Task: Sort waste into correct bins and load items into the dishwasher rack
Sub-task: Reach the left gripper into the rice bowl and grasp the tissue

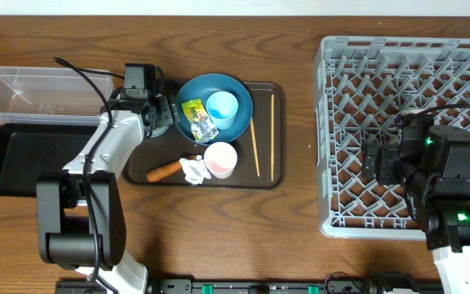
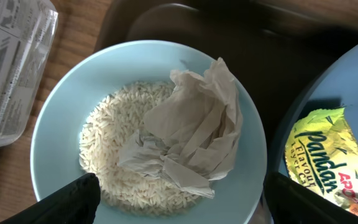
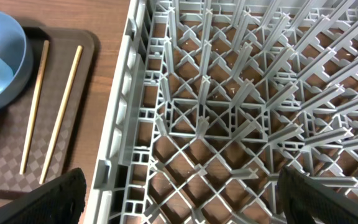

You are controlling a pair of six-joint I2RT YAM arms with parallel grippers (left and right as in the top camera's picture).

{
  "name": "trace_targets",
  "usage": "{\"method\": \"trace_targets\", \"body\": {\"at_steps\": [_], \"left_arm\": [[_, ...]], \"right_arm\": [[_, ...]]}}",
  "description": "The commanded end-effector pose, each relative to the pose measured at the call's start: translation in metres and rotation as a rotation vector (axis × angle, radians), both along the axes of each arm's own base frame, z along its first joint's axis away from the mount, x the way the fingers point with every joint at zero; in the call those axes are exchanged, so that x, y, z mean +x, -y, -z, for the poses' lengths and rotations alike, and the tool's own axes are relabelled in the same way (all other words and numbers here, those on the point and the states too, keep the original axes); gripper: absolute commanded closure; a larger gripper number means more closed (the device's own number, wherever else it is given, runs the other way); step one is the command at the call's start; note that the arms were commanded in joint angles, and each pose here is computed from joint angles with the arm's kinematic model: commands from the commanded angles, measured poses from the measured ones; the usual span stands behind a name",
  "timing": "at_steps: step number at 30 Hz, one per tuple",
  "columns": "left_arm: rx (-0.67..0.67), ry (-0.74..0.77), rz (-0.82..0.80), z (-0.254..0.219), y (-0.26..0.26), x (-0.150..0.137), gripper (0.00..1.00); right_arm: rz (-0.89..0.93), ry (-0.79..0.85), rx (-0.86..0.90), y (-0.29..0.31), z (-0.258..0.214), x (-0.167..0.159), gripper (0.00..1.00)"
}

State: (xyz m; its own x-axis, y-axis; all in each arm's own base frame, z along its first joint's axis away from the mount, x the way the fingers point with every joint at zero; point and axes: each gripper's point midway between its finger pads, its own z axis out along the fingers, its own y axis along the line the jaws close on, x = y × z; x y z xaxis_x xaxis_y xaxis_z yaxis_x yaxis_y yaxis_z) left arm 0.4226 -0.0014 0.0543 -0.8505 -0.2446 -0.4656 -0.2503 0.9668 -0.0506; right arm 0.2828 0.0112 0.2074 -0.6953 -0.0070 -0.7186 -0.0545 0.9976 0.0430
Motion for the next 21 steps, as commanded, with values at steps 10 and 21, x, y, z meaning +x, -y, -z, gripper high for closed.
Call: {"method": "trace_targets", "body": {"at_steps": [10,21], "left_arm": [[0.027,-0.005,-0.043,0.0063,-0.0137,0.0014,0.24],[0.023,0.039,-0.047,0.0102,-0.0152,0.0100,0.23]], "right_arm": [[0.003,0.000,0.010,-0.0017,-0.0052,-0.0023,0.02],[0.007,-0.005,0.007,-0.0009,-0.0043,-0.0031,0.02]]}}
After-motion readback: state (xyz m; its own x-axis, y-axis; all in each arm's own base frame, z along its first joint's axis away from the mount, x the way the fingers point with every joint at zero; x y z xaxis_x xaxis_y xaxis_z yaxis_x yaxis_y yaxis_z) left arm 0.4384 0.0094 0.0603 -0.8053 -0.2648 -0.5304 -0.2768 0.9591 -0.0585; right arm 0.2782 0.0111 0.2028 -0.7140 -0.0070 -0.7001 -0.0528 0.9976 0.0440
